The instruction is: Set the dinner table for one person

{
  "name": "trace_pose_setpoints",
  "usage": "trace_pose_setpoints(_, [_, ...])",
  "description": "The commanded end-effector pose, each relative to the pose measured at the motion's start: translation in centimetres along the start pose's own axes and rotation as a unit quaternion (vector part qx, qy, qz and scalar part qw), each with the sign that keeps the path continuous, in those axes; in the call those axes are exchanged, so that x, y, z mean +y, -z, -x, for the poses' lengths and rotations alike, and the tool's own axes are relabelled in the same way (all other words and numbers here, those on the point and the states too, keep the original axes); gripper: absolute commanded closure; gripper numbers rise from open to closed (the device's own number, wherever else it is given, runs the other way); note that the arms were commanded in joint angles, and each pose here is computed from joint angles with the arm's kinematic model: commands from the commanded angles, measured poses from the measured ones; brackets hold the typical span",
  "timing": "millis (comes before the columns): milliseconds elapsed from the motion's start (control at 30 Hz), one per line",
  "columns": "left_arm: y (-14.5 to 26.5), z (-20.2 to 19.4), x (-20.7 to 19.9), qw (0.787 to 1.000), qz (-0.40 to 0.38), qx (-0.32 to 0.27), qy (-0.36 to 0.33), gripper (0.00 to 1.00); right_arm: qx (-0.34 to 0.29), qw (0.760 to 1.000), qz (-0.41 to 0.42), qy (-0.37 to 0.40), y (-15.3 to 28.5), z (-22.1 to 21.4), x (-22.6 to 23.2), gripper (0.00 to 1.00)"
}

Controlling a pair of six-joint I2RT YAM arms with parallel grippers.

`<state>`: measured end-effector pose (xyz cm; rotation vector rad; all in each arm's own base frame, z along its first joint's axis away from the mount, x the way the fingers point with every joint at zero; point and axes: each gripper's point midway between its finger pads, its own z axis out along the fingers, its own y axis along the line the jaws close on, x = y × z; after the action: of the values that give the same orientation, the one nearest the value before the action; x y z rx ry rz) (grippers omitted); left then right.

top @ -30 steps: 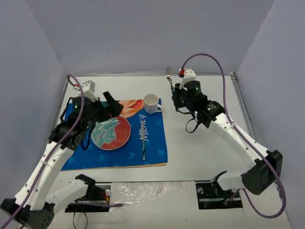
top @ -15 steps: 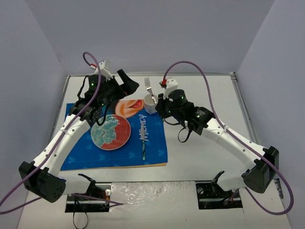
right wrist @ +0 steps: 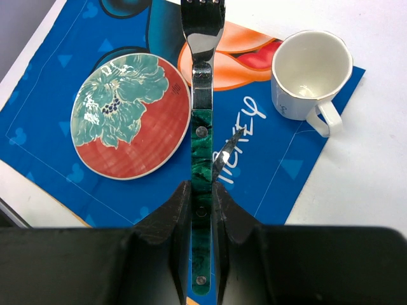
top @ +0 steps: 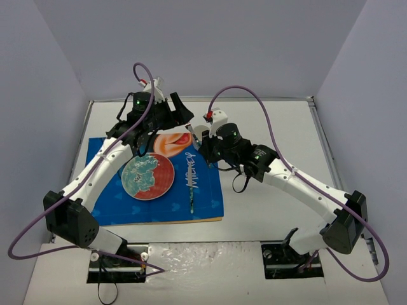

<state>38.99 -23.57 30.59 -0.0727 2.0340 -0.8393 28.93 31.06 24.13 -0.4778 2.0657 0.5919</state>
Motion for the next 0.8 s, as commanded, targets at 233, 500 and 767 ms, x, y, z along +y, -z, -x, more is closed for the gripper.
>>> trace_pose_setpoints(233, [1.3, 2.0, -3.6, 0.997, -0.071, -0.025, -0.031, 0.39, -0.064, 0.997, 0.032, -0.017, 0.5, 3.8, 2.2, 1.0])
trace_pose_setpoints(500, [2.1, 1.0, -1.9, 1.0, -0.023, -0.011, 0.001, 0.34, -0.065, 0.998, 0.01, -0.016, 0.2, 3.4, 1.6, 1.0])
trace_pose_setpoints(767, [2.1, 1.7, -2.2, 0.999, -0.028, -0.028, -0.011, 0.45, -0.057, 0.998, 0.015, -0.008, -0.3, 3.0, 2.3, 1.0])
